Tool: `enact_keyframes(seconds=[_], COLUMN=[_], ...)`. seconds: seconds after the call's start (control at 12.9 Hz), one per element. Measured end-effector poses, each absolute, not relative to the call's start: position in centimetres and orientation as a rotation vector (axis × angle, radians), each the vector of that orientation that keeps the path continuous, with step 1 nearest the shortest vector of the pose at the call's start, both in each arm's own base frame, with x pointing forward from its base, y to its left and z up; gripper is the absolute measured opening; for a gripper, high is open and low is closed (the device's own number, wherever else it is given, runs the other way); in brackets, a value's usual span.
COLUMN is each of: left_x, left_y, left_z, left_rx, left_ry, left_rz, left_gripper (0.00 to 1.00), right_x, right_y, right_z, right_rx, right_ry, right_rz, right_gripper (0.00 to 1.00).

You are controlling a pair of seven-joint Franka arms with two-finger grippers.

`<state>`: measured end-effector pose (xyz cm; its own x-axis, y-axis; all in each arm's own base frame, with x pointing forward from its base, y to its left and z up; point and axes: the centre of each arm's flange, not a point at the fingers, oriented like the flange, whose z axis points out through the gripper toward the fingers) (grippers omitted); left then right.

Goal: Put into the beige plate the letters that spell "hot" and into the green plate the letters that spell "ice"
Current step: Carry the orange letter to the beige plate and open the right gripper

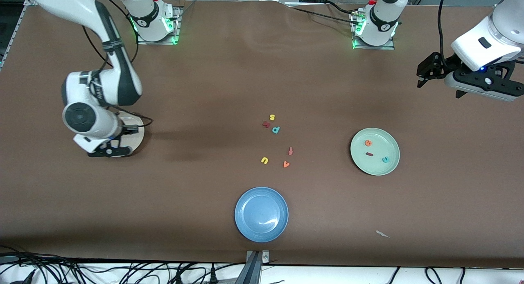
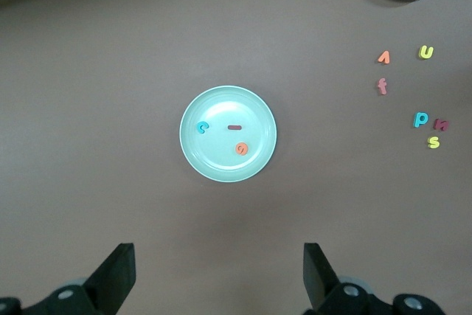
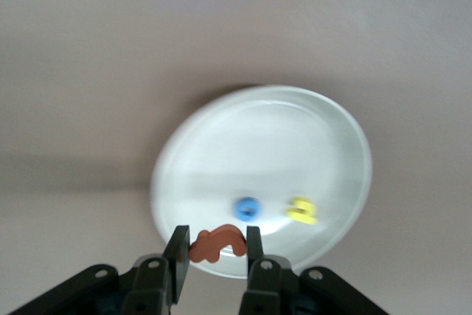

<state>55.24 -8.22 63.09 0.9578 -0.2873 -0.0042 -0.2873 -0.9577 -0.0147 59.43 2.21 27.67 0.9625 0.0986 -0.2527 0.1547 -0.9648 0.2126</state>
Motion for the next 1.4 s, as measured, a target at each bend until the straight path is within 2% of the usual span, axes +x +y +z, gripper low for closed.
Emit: enact_keyframes(seconds=[0.47, 0.86, 0.93, 1.17, 1.32, 1.4], left_x=[55.1, 54.8, 54.7, 54.7, 54.5, 54.5], left_y=[-9.3, -8.9, -8.9, -9.2, -10.0, -10.3], left_z=[62.8, 62.7, 62.7, 62.6, 62.6, 62.6], left_rx=[-3.101, -3.104, -3.104, -3.102, -3.099, -3.099], left_ry=[0.397, 0.359, 0.358, 0.365, 0.387, 0.392], left_rz=[0.012, 0.049, 0.051, 0.056, 0.056, 0.056], left_gripper=[1.0, 1.0, 1.0, 1.0, 1.0, 1.0], right_x=[58.9, 58.6, 58.6, 59.4, 60.5, 61.1], right_y=[-5.0, -5.0, -5.0, -4.7, -4.3, -4.1], right_z=[22.1, 20.1, 20.2, 21.0, 23.5, 25.6], right_rx=[2.898, 2.92, 2.927, 2.971, 3.0, 3.011], right_ry=[0.279, 0.276, 0.269, 0.22, 0.188, 0.161], right_rz=[-0.356, -0.39, -0.387, -0.348, -0.306, -0.299], right_gripper=[0.35, 0.35, 0.42, 0.75, 0.95, 0.96])
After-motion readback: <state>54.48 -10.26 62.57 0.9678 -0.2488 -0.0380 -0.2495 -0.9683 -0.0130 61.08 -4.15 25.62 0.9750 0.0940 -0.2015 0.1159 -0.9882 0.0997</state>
